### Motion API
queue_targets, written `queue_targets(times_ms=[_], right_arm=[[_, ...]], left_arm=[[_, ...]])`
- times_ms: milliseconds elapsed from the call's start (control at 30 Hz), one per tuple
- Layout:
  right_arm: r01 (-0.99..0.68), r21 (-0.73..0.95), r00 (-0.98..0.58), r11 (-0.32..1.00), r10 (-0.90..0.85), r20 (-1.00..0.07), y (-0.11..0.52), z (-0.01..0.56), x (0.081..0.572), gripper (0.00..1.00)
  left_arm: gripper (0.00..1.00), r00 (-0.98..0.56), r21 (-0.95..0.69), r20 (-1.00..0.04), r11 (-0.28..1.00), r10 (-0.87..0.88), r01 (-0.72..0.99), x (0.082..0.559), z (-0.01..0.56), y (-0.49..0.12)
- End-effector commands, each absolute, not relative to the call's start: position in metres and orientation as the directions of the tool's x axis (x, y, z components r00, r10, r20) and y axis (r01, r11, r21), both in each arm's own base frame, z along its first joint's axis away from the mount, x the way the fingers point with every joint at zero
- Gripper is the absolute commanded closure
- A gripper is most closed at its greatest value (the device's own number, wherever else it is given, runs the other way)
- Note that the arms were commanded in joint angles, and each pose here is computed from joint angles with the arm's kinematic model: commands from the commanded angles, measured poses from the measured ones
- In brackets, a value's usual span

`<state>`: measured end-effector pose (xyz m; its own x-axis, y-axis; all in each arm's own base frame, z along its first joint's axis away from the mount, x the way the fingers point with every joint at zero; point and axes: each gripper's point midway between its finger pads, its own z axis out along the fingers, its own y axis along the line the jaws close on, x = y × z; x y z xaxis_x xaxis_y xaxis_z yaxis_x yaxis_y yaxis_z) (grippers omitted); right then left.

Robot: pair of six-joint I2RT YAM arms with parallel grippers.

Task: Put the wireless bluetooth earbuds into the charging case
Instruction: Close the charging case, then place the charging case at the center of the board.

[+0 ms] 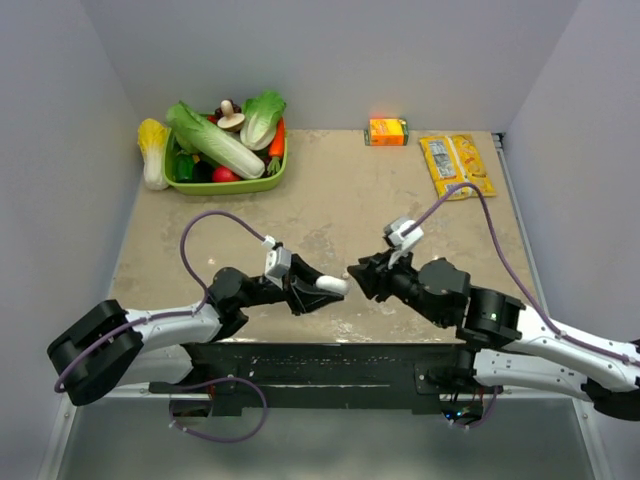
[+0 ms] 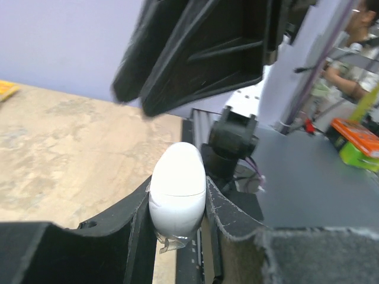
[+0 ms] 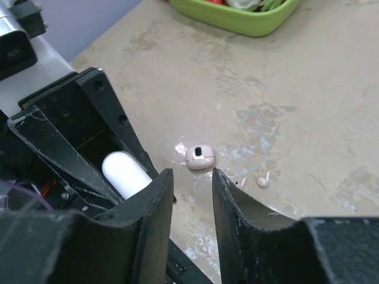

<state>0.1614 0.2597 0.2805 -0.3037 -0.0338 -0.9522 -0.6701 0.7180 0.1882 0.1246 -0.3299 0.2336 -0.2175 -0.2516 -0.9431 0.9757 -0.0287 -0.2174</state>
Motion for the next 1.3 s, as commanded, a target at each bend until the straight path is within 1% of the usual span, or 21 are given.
queue_targets(times_ms=[0, 67, 100, 167, 200, 233, 267, 300, 367, 400, 467, 500, 567, 600, 733, 800, 1000, 1033, 1100, 1133, 1267], right_arm=[[-0.504, 0.314, -0.224, 0.805, 0.230, -0.947, 0.213, 0.315, 0.180, 0.63], [-0.484, 0.314, -0.238, 0.817, 0.222, -0.946, 0.213, 0.299, 0.182, 0.62], [-0.473, 0.304, -0.247, 0.827, 0.206, -0.947, 0.214, 0.290, 0.183, 0.62], [-0.453, 0.292, -0.286, 0.842, 0.173, -0.942, 0.222, 0.270, 0.186, 0.62], [-0.440, 0.290, -0.316, 0.850, 0.156, -0.936, 0.228, 0.256, 0.187, 0.63], [-0.440, 0.291, -0.327, 0.849, 0.150, -0.933, 0.232, 0.250, 0.187, 0.63], [-0.441, 0.287, -0.336, 0.851, 0.140, -0.931, 0.235, 0.244, 0.188, 0.63], [-0.442, 0.285, -0.356, 0.851, 0.125, -0.926, 0.239, 0.233, 0.187, 0.63], [-0.459, 0.284, -0.379, 0.842, 0.103, -0.920, 0.249, 0.221, 0.186, 0.63], [-0.459, 0.282, -0.389, 0.842, 0.095, -0.916, 0.250, 0.214, 0.185, 0.63], [-0.458, 0.290, -0.403, 0.841, 0.094, -0.910, 0.253, 0.208, 0.184, 0.63], [-0.453, 0.297, -0.410, 0.841, 0.099, -0.907, 0.253, 0.205, 0.184, 0.63], [-0.466, 0.318, -0.410, 0.826, 0.117, -0.905, 0.254, 0.209, 0.181, 0.62], [-0.472, 0.320, -0.414, 0.822, 0.114, -0.903, 0.254, 0.206, 0.180, 0.62], [-0.479, 0.324, -0.428, 0.816, 0.105, -0.898, 0.251, 0.202, 0.175, 0.60], [-0.474, 0.325, -0.432, 0.818, 0.106, -0.896, 0.249, 0.202, 0.174, 0.60], [-0.473, 0.315, -0.423, 0.823, 0.102, -0.901, 0.243, 0.205, 0.174, 0.59], [-0.475, 0.315, -0.422, 0.822, 0.102, -0.901, 0.244, 0.205, 0.174, 0.59], [-0.478, 0.304, -0.417, 0.824, 0.092, -0.904, 0.245, 0.206, 0.175, 0.59], [-0.479, 0.297, -0.419, 0.826, 0.082, -0.904, 0.246, 0.204, 0.175, 0.59], [-0.473, 0.285, -0.421, 0.834, 0.070, -0.904, 0.245, 0.202, 0.177, 0.59]], left_arm=[[1.00, -0.140, -0.241, -0.932, 0.283, -0.335, 0.928, 0.177, 0.239, -0.315], [1.00, -0.134, -0.315, -0.913, 0.458, -0.385, 0.831, 0.215, 0.244, -0.302], [1.00, -0.167, -0.346, -0.917, 0.517, -0.362, 0.783, 0.229, 0.232, -0.299], [1.00, -0.200, -0.417, -0.899, 0.623, -0.389, 0.662, 0.264, 0.231, -0.294], [1.00, -0.287, -0.458, -0.889, 0.673, -0.358, 0.581, 0.279, 0.203, -0.292], [1.00, -0.292, -0.482, -0.876, 0.685, -0.384, 0.546, 0.294, 0.215, -0.295], [1.00, -0.341, -0.493, -0.868, 0.717, -0.362, 0.493, 0.303, 0.199, -0.292], [1.00, -0.404, -0.534, -0.835, 0.730, -0.374, 0.428, 0.317, 0.181, -0.290], [1.00, -0.457, -0.579, -0.803, 0.680, -0.382, 0.449, 0.331, 0.185, -0.303], [1.00, -0.503, -0.597, -0.782, 0.676, -0.369, 0.432, 0.338, 0.166, -0.306], [1.00, -0.525, -0.609, -0.773, 0.652, -0.357, 0.453, 0.349, 0.165, -0.319], [1.00, -0.557, -0.603, -0.764, 0.665, -0.325, 0.440, 0.357, 0.143, -0.324], [1.00, -0.570, -0.611, -0.762, 0.634, -0.307, 0.475, 0.370, 0.145, -0.339], [1.00, -0.597, -0.607, -0.752, 0.646, -0.279, 0.463, 0.376, 0.123, -0.343], [1.00, -0.626, -0.599, -0.744, 0.647, -0.232, 0.472, 0.403, 0.101, -0.365], [1.00, -0.667, -0.599, -0.718, 0.665, -0.200, 0.446, 0.407, 0.073, -0.369], [0.99, -0.694, -0.598, -0.694, 0.689, -0.191, 0.409, 0.419, 0.044, -0.368], [0.91, -0.699, -0.601, -0.689, 0.690, -0.191, 0.403, 0.420, 0.041, -0.368], [0.80, -0.714, -0.608, -0.672, 0.697, -0.196, 0.381, 0.421, 0.032, -0.363], [0.72, -0.719, -0.609, -0.666, 0.701, -0.197, 0.372, 0.421, 0.028, -0.362], [0.56, -0.723, -0.616, -0.656, 0.707, -0.214, 0.349, 0.420, 0.028, -0.350]])
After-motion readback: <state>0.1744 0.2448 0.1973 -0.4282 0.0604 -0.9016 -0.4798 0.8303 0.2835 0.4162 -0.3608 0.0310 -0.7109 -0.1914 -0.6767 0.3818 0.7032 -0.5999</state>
